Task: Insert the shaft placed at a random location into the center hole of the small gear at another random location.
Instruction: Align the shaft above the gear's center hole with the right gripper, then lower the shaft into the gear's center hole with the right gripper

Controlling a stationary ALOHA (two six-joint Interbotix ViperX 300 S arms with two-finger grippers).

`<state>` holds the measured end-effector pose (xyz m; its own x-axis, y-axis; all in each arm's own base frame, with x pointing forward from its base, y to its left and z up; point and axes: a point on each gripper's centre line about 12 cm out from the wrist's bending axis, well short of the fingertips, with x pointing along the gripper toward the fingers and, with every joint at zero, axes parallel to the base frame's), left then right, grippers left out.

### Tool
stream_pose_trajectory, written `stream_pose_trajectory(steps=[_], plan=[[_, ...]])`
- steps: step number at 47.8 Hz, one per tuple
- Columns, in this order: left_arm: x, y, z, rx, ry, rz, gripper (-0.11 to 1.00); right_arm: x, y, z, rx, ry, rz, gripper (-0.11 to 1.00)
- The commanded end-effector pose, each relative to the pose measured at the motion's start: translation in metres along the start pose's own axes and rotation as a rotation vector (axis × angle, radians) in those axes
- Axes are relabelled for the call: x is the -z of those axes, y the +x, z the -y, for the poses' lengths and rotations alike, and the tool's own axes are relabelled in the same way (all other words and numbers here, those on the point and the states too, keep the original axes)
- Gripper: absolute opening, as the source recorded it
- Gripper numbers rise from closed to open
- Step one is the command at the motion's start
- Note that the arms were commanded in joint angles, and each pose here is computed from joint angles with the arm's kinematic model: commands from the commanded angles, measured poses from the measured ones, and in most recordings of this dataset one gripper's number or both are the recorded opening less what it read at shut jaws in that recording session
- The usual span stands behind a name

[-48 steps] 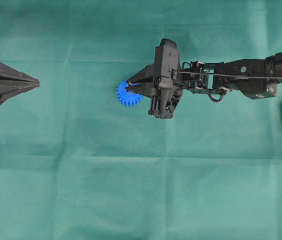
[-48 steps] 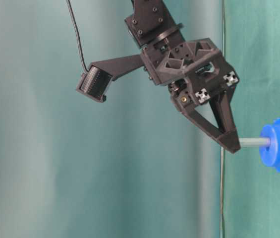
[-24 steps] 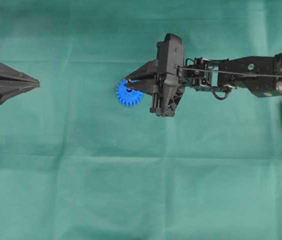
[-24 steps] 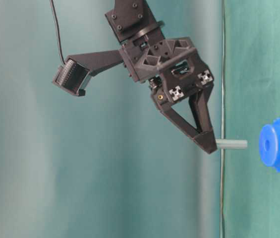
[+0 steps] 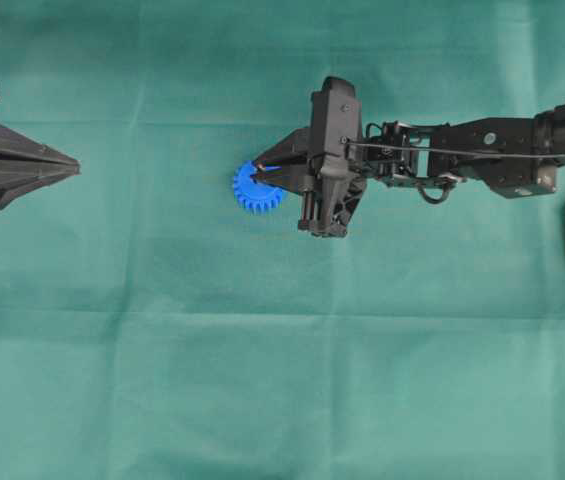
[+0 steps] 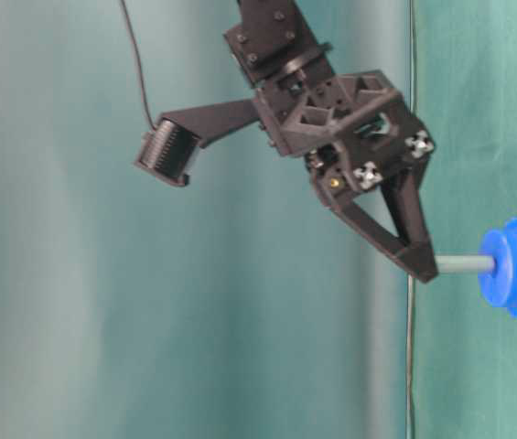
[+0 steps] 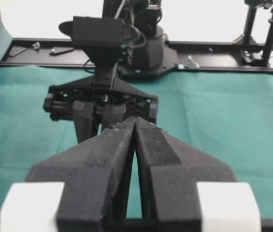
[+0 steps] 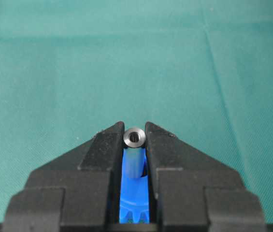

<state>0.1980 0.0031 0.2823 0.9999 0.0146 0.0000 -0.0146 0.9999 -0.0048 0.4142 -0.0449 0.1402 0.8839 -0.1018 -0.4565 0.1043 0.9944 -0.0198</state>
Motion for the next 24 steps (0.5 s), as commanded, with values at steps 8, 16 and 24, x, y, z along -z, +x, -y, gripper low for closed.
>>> stream_pose_trajectory(steps=[8, 16, 24], plan=[[-0.0112, 0.002, -0.0002, -0.001, 0.0, 0.032, 0.0, -0.0098, 0.0045, 0.0023, 0.007, -0.007, 0.047, 0.13], [-0.012, 0.0021, -0.0002, -0.001, 0.0, 0.035, 0.0, -0.0099, 0.005, 0.003, 0.008, -0.007, 0.047, 0.13], [-0.0119, 0.0021, -0.0002, -0.001, 0.0, 0.034, 0.0, -0.0104, 0.0047, 0.0043, 0.011, -0.004, 0.049, 0.13]])
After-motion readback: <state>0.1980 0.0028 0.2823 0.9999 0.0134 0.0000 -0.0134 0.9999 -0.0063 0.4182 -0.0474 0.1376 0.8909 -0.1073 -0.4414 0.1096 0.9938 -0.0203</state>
